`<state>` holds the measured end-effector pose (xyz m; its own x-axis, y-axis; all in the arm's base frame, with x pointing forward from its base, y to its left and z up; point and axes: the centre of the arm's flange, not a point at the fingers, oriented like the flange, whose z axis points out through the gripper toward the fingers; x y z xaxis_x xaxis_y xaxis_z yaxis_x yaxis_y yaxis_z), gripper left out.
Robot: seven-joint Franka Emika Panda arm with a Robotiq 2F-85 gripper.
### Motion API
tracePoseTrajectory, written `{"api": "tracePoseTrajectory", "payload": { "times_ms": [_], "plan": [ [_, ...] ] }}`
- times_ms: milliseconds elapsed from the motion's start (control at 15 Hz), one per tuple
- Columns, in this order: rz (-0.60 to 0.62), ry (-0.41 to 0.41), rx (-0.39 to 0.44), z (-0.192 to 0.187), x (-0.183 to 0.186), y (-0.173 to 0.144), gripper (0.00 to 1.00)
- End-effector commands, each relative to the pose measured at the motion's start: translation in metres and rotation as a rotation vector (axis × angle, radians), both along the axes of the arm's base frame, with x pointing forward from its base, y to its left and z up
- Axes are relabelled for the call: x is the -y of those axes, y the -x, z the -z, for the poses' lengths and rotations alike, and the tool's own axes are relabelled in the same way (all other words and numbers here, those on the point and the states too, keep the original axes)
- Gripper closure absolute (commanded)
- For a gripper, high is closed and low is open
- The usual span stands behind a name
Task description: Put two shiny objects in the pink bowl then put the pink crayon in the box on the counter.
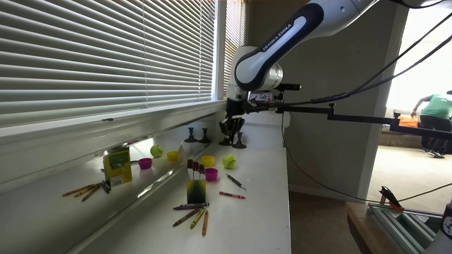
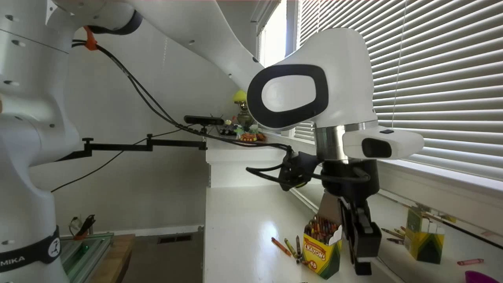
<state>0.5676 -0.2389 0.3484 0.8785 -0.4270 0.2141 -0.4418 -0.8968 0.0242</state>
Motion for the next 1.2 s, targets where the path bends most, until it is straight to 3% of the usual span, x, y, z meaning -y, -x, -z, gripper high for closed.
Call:
{"api": "tracePoseTrajectory", "payload": {
  "times_ms": [0, 267, 333, 733, 800, 1133],
  "plan": [
    [-0.109, 0.052, -0.006, -0.008, -0.012, -0.019, 0.95],
    [-0.179, 0.025, -0.032, -0.008, -0.029, -0.018, 0.95],
    [-0.133, 0.028, -0.008, -0.004, -0.027, -0.016, 0.79],
    [-0.157, 0.025, -0.019, -0.003, -0.031, -0.017, 0.79],
    [-0.158, 0.025, -0.019, -0.003, -0.031, -0.017, 0.95],
    [-0.156, -0.002, -0.005, 0.003, -0.038, -0.035, 0.95]
  ]
}}
